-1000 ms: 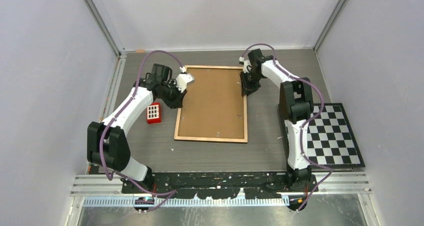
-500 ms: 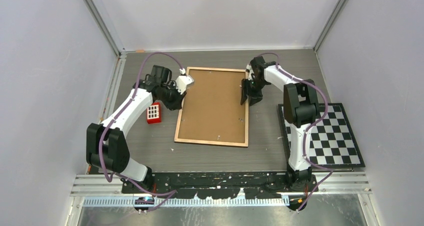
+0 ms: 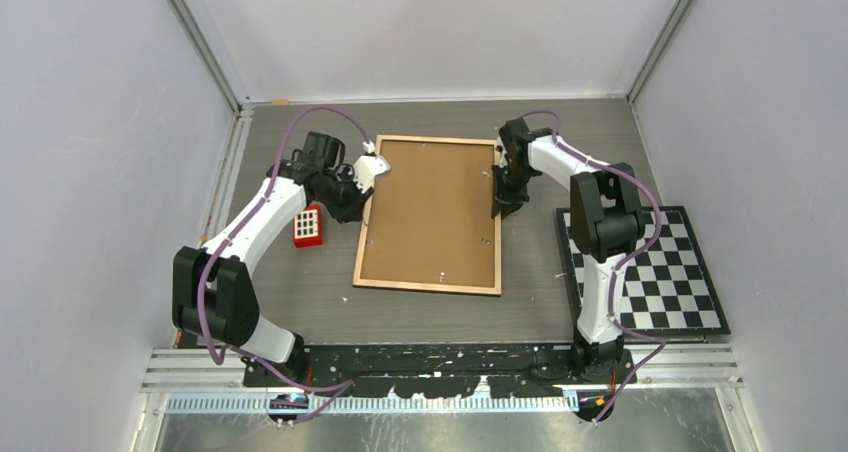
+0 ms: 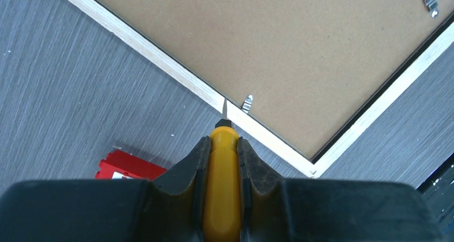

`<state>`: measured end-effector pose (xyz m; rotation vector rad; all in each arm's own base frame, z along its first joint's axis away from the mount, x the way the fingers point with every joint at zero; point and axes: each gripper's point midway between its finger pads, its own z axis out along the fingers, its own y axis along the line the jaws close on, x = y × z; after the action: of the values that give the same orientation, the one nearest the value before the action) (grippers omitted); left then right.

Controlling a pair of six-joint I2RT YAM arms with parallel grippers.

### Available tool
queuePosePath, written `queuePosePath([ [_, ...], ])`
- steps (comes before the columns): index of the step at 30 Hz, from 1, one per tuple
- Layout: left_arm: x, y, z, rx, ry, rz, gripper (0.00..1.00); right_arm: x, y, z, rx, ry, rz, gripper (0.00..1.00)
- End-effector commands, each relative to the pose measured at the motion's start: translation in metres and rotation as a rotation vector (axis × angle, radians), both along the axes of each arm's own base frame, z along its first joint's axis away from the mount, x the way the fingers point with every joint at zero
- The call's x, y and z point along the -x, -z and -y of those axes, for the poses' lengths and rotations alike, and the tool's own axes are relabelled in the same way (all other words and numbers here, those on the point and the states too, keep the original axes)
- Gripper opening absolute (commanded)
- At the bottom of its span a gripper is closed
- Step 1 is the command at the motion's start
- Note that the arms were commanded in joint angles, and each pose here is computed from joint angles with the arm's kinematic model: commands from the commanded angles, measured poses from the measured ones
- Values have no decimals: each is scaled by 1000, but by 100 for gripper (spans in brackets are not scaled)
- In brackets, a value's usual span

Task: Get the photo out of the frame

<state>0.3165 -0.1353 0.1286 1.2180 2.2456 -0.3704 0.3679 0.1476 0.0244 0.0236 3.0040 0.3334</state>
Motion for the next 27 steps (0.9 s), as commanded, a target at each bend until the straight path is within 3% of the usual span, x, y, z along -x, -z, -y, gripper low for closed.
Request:
queuePosePath([
  [1,16,-7,6,-33,121,39,0,13,-9,25,89,-8,-9,1],
  [10,32,5,18,-119,242,55,0,14,-6,16,56,10,-22,0],
  [27,18,23,17,-204,191,54,0,19,-2,15,47,23,-44,1],
])
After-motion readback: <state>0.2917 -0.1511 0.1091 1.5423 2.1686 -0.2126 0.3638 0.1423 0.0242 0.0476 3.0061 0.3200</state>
